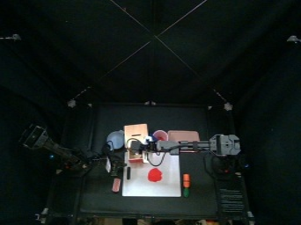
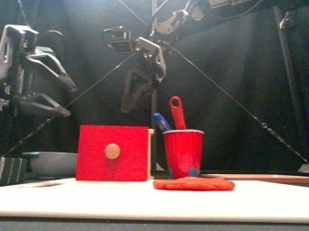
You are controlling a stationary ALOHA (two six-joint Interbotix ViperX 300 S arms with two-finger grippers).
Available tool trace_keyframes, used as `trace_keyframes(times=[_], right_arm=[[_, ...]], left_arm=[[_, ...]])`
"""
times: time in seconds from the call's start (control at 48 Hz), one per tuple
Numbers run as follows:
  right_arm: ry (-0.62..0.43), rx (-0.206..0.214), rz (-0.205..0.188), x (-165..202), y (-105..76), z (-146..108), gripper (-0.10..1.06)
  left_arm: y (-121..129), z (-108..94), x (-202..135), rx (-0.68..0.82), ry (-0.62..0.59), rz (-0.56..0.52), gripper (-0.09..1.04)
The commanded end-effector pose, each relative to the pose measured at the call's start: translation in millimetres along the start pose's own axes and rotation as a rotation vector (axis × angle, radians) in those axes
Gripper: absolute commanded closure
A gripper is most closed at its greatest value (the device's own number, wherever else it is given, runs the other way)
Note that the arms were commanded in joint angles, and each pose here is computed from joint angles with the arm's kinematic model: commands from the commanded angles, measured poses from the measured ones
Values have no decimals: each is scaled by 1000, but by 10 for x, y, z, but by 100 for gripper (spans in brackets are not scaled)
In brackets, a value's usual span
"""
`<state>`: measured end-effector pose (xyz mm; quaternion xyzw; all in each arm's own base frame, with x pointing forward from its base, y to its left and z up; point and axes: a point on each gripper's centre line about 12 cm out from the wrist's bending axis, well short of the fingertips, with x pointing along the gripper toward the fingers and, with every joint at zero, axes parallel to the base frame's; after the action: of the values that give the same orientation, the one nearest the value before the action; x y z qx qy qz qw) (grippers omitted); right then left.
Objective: Get the cutter from the drawer then cut the dough then place the extra dough in the bowl
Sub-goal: Place the cutter on the board
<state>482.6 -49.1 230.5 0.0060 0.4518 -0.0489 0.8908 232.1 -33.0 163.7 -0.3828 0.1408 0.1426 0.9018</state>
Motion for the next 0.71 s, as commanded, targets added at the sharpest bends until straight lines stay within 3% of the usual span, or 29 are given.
trace_keyframes(times=[0.021,0.167,0.708], right_arm=[[-55,2,-3,-171,-21,118,49],[-47,2,-2,-91,-18,93,41],[0,-4,0,212,6,-11,39]], left_arm=[[-19,35,-10,-3,-14,-11,8],[8,40,-9,-4,-17,-3,8],[31,38,-12,-5,-17,5,8]])
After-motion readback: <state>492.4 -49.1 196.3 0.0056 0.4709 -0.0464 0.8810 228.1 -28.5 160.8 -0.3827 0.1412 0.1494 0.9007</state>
